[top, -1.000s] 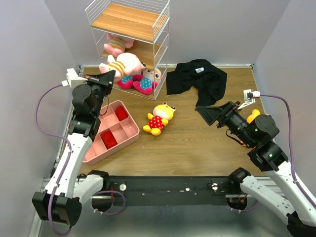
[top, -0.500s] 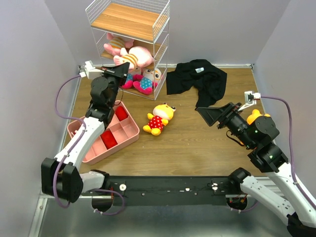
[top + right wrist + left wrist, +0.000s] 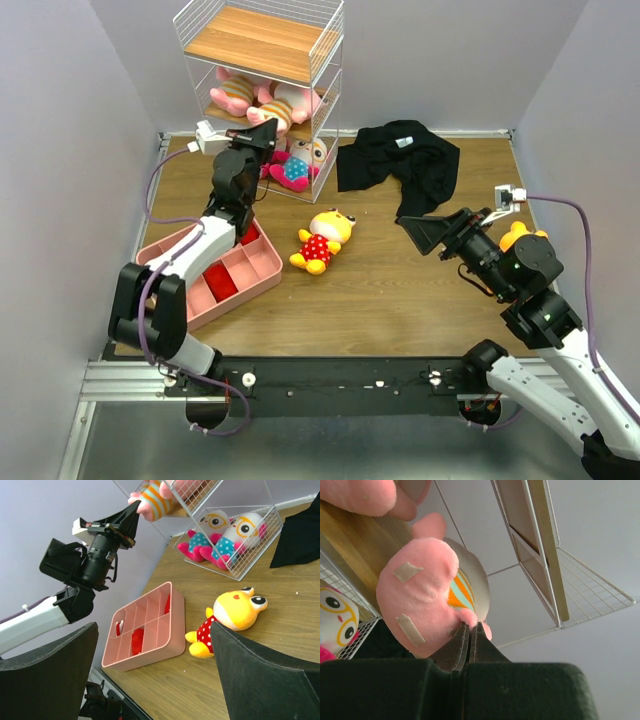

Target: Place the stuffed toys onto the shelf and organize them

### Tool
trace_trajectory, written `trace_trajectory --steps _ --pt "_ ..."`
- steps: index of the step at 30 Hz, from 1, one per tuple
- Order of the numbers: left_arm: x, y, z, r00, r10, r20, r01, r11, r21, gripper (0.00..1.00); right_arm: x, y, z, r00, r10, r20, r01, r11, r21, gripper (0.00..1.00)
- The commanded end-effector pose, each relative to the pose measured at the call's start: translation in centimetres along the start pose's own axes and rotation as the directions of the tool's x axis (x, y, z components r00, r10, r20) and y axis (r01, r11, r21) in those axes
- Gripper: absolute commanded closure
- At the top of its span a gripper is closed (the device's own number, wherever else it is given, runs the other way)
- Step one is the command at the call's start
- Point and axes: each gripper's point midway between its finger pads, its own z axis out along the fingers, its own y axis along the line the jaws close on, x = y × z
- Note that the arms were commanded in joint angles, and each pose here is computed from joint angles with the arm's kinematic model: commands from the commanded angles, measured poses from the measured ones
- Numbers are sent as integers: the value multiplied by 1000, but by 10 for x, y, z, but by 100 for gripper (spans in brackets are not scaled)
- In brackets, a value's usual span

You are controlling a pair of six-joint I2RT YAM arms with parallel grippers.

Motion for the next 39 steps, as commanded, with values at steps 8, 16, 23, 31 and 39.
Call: trace_trajectory --steps 8,16,23,31,39 --pt "11 -27 32 999 -27 35 22 992 125 100 -11 -5 -7 998 -39 41 38 999 35 0" --pt "27 -22 49 1000 -17 15 15 993 115 100 -8 -11 -11 998 -41 47 39 998 52 0" --pt "31 -10 53 1000 -1 22 -1 996 93 100 -10 -9 -17 998 -42 54 40 998 41 0" --pt "32 -18 48 1000 25 -2 -25 994 110 60 -9 -10 -21 998 -35 52 32 999 42 0" --pt "19 -14 30 999 39 14 -39 998 43 39 -7 -4 -33 999 -17 36 16 1000 21 0"
